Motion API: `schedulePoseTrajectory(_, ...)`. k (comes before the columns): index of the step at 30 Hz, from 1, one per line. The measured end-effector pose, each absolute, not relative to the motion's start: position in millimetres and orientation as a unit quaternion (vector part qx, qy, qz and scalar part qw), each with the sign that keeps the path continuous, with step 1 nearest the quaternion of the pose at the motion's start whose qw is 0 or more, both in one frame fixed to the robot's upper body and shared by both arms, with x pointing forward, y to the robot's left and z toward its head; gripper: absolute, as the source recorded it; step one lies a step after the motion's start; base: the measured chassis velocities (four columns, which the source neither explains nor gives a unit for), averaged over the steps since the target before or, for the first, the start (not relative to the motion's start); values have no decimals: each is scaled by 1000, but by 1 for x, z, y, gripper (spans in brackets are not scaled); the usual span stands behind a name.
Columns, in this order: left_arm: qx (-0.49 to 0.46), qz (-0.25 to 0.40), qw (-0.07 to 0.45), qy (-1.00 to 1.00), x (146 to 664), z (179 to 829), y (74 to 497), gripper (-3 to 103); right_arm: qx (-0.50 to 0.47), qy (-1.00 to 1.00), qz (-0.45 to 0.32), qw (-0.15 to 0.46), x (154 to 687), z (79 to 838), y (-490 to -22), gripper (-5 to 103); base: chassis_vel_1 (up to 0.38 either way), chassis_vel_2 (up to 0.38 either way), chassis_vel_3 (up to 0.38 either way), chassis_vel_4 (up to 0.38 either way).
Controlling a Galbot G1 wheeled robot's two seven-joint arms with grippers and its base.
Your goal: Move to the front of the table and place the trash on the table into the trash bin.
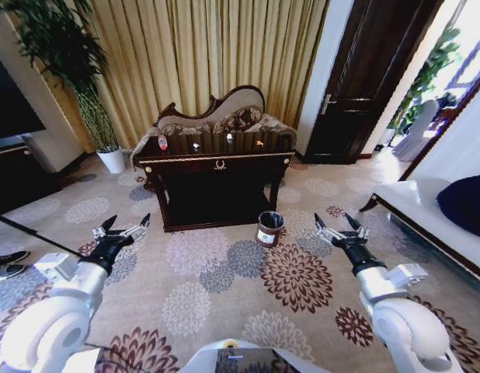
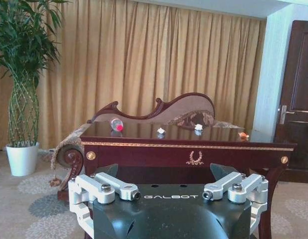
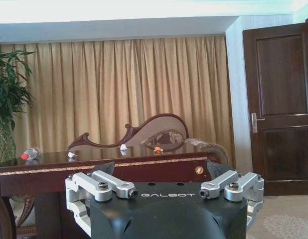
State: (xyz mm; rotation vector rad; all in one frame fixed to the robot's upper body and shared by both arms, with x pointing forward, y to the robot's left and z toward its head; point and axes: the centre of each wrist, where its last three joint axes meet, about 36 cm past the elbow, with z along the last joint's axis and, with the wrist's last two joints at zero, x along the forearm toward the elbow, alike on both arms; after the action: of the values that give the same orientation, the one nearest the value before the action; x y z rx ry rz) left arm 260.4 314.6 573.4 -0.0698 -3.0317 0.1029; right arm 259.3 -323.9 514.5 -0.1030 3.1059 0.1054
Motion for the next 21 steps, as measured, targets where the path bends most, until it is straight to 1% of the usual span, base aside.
schedulePoseTrajectory(13,-25,36,47,-998,260,572,315,100,-40,998,35,17,260,514,-322,100,-77,70,80,-53)
schedulePoseTrajectory(21,-21,35,48,-998,258,572,316,100,-44,998,35,18,260,514,-321,100,-99,76,76,-98)
